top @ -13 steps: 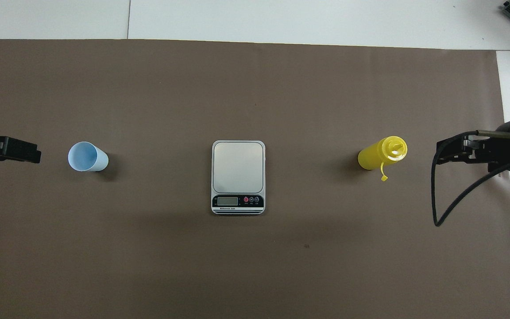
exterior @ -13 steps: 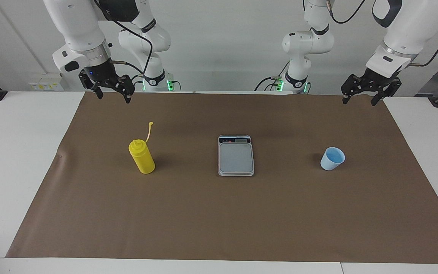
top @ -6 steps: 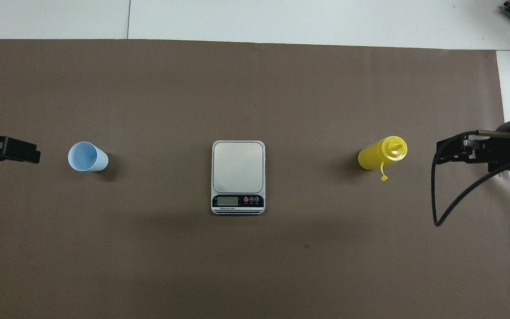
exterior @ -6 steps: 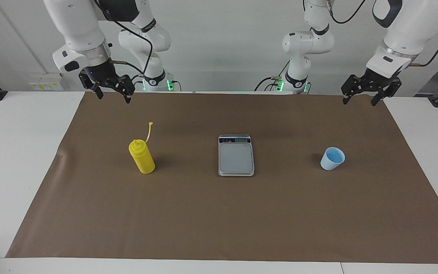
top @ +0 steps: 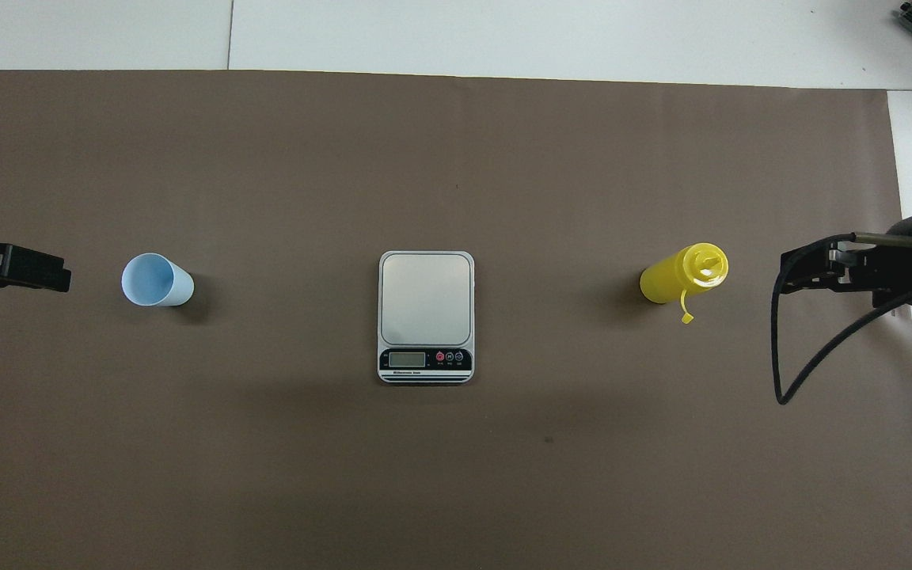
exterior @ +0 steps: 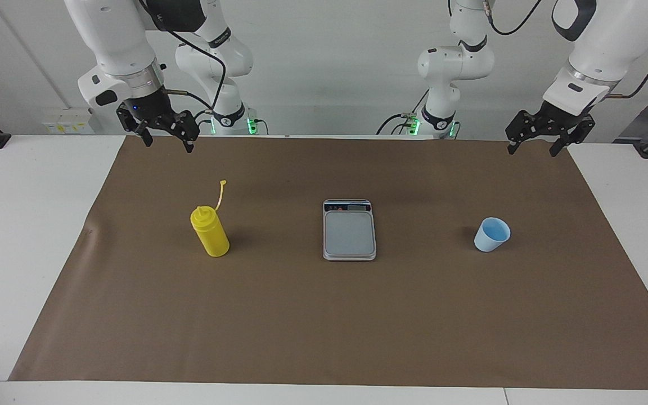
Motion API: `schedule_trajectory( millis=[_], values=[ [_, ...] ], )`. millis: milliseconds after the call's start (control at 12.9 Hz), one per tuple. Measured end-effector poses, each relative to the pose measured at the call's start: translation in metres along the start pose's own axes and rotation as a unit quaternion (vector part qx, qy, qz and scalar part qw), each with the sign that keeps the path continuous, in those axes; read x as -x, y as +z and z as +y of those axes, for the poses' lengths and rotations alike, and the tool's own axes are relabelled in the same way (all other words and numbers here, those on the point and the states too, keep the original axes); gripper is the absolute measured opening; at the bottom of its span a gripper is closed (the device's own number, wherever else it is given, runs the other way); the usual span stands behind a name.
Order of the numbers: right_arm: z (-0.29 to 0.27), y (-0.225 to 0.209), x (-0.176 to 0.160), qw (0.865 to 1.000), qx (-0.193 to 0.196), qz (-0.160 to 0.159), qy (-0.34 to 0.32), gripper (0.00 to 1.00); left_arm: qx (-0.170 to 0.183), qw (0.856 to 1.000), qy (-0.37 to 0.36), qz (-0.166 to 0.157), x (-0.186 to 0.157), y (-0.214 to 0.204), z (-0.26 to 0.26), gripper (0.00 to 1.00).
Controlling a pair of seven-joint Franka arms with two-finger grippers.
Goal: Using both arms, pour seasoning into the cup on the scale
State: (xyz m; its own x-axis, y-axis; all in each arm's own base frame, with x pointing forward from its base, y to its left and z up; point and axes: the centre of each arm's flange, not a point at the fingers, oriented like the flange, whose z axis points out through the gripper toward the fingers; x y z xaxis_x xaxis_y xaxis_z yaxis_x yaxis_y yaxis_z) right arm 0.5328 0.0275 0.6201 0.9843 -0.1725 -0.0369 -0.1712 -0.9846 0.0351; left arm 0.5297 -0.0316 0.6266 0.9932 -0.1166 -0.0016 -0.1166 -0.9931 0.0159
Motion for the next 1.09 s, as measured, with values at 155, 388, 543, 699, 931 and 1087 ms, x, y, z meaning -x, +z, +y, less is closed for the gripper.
schedule_trajectory(
  millis=[155,388,543,699,931,1087],
  values=[
    [0.0,0.0,0.0,1.0,0.0,0.0,0.0,1.0,0.0,1.0,0.0,0.0,0.0,0.0,0.0,1.0],
    [0.0,0.0,0.0,1.0,0.0,0.0,0.0,1.0,0.0,1.0,-0.001,0.001,-0.001,0.001,-0.001,1.0],
    [0.0,0.0,0.0,1.0,0.0,0.0,0.0,1.0,0.0,1.0,-0.002,0.003,-0.008,0.01,-0.003,1.0],
    [0.0,0.0,0.0,1.0,0.0,0.0,0.0,1.0,0.0,1.0,-0.008,0.007,-0.026,0.032,-0.01,1.0],
    [0.0,0.0,0.0,1.0,0.0,0.0,0.0,1.0,0.002,1.0,-0.03,0.0,-0.054,0.088,-0.035,1.0],
    [0.0,0.0,0.0,1.0,0.0,0.0,0.0,1.0,0.002,0.998,-0.064,0.003,-0.058,0.135,-0.063,1.0]
  ],
)
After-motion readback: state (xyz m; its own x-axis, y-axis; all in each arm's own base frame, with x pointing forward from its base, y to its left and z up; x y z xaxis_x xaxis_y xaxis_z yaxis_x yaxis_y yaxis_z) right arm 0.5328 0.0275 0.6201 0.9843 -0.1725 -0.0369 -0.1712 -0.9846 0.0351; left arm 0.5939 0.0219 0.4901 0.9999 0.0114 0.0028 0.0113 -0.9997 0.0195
